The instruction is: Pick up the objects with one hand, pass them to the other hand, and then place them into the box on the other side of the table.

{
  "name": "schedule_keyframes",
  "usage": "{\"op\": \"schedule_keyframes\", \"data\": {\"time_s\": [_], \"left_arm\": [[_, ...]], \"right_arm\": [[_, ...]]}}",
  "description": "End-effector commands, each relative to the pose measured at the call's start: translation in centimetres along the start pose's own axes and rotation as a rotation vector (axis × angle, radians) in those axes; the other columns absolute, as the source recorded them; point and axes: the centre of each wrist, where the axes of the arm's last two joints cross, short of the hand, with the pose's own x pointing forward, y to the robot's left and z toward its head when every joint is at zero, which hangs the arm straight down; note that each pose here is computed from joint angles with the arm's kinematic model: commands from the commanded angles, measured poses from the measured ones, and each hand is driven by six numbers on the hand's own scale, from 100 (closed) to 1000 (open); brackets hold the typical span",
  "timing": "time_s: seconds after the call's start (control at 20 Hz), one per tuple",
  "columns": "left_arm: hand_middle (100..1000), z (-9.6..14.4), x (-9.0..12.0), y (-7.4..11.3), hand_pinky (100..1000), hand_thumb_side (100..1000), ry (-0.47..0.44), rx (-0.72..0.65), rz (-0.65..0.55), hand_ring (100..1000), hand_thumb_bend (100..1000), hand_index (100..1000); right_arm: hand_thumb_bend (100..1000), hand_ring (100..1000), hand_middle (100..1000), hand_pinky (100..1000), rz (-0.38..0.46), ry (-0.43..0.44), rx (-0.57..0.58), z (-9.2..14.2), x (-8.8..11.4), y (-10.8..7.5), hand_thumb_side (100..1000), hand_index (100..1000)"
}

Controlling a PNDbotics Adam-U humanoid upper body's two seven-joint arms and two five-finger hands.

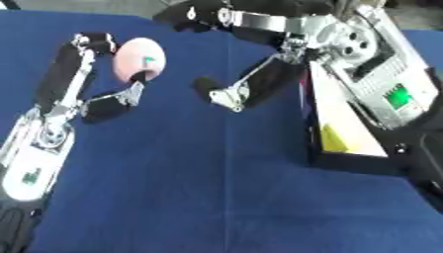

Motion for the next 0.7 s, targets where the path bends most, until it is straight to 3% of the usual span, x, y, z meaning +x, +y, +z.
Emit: {"op": "schedule_keyframes", "data": {"time_s": [0.05,0.7], "left_arm": [[413,-1.0,1.2,0.5,751,217,-0.088,0.041,-0.020,543,100,517],[414,-2.0,3.2,-0.4,755,193,-0.249,0.095,0.012,547,100,517]], "right_arm": [[100,1000,1000,1000,0.028,0.025,-0.045,-0.3,-0.3,-0.6,100,1000],[100,1000,1000,1000,0.044,0.057,-0.008,-1.8,-1.8,0.4,100,1000]]}}
